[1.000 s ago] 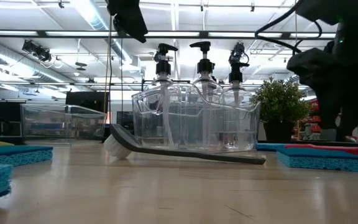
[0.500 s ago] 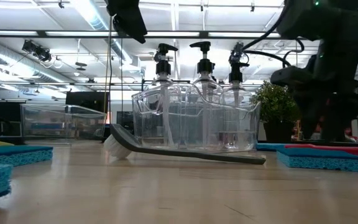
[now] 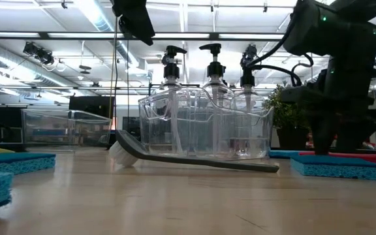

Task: Pick & Place Kitchen Sink Supplies
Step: Put the orange dishwashing brush into the transparent container

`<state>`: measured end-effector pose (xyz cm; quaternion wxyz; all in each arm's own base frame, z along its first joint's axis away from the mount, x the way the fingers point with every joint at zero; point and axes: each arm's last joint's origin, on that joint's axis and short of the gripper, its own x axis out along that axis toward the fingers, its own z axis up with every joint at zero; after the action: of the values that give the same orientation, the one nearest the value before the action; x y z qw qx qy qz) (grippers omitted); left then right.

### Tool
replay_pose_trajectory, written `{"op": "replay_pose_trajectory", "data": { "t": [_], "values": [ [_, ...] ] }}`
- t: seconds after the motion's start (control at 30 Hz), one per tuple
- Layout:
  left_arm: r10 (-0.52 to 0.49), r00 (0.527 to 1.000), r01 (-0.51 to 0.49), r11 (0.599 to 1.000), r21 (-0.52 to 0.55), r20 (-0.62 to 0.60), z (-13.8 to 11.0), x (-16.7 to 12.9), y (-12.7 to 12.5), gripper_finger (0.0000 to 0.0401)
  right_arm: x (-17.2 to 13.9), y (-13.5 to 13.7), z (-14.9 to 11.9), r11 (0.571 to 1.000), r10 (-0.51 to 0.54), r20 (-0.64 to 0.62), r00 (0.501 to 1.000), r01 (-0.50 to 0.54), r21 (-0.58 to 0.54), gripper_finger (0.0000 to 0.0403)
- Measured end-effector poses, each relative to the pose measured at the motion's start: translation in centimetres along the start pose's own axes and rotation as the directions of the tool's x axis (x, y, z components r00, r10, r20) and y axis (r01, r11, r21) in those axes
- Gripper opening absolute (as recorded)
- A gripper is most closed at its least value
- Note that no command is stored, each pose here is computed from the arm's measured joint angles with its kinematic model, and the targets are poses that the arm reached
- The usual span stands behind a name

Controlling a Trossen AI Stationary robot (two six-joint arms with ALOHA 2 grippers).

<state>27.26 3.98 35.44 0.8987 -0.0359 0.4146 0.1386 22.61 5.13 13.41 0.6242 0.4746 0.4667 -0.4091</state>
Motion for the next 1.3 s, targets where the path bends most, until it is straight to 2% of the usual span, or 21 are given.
{"op": "replay_pose_trajectory", "data": {
  "t": [0.17,0.27,0.63,0.87,0.97,1.2,1.3],
  "values": [
    [0.0,1.0,0.0,1.0,0.0,0.001,0.0,0.0,0.0,0.0211,0.1,0.0,0.0,1.0,-0.005,-0.001,1.0,0.005,-0.004,0.016],
    [0.0,1.0,0.0,1.0,0.0,0.001,0.0,0.0,0.0,0.0211,0.1,-0.1,0.0,1.0,-0.011,-0.002,1.0,0.011,-0.004,0.0142],
    [0.001,1.0,-0.001,1.0,0.0,0.001,0.0,0.0,0.0,0.0211,0.1,-0.4,-0.1,0.999,-0.036,-0.019,0.999,0.035,-0.027,0.0015],
    [0.001,1.0,-0.001,1.0,-0.001,0.002,0.0,0.0,0.0,0.0211,0.1,-0.3,-0.1,0.999,-0.038,-0.025,0.999,0.037,-0.037,0.0016],
    [0.0,1.0,0.0,1.0,-0.003,0.013,0.1,0.0,0.0,0.0211,-0.5,0.2,-0.1,0.995,-0.046,-0.052,0.998,0.042,-0.088,0.0011],
    [-0.004,0.993,0.004,1.0,0.001,0.114,0.8,-1.1,0.1,0.0211,-4.3,1.9,0.1,0.978,-0.04,-0.11,0.993,0.016,-0.209,0.0011],
    [0.033,0.986,-0.035,0.999,0.011,0.165,1.1,-1.9,0.4,0.0211,-6.1,2.3,0.2,0.963,-0.058,-0.134,0.989,0.02,-0.267,0.0011]
  ]
}}
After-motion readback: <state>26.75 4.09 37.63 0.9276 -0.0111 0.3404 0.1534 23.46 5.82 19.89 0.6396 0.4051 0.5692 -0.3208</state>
